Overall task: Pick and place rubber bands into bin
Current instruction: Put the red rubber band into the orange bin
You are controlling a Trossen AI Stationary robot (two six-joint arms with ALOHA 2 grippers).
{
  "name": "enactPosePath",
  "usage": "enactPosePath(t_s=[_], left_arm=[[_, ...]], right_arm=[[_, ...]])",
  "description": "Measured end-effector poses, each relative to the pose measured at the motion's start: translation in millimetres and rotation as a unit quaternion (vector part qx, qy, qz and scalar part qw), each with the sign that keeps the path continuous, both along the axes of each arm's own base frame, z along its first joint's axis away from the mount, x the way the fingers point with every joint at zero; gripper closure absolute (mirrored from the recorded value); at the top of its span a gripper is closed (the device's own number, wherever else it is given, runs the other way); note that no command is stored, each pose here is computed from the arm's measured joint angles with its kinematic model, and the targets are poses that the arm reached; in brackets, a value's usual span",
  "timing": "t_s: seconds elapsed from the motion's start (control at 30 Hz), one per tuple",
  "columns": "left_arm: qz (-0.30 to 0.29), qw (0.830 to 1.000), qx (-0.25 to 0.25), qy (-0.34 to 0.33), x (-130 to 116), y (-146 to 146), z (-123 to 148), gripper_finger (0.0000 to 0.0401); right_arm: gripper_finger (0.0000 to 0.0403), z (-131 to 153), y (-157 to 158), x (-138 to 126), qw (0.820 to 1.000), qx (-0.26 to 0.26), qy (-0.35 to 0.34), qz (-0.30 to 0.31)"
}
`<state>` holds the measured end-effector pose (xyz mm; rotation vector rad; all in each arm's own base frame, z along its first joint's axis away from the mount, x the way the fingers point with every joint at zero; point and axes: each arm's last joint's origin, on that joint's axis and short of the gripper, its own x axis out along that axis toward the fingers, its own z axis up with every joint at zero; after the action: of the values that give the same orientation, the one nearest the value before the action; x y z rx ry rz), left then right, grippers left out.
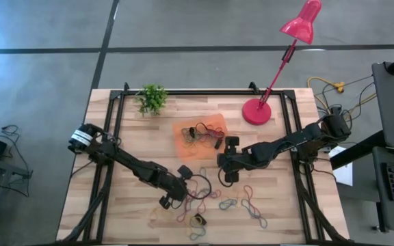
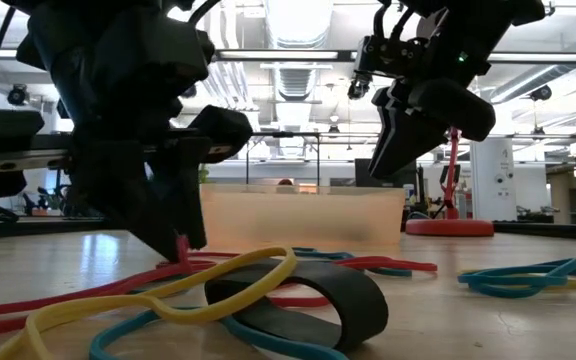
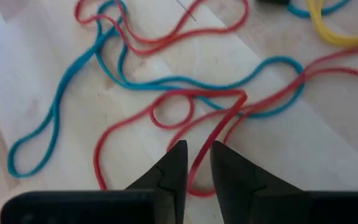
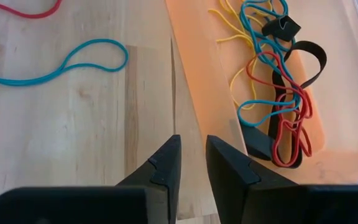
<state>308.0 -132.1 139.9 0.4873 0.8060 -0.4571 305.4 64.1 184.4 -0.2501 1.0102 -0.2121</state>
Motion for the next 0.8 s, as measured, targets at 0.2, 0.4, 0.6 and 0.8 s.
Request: enactPosePath(t_s=[0.2,0.4,0.6,0.8], left_arm=[[-0.001,1.000,-0.005,-0.024,3,-1,3,0.0347],[-0.003,1.000,-0.003,-0.027,4,-1,3,0.0347],[-0.004,1.000,0.000,-0.021,4,-1,-1,0.0347],[-0.003,1.000,-0.001,-0.022,10,-3,-10,0.0353]], right_arm=[[0.0337,0,0,0,1.000,0.001,-0.001,-0.002],[0.0342,0,0,0,1.000,0.002,-0.001,-0.004],[0.0340,0,0,0,1.000,0.005,-0.002,-0.007],[0.0343,0,2,-1,1.000,0.006,-0.003,-0.006]])
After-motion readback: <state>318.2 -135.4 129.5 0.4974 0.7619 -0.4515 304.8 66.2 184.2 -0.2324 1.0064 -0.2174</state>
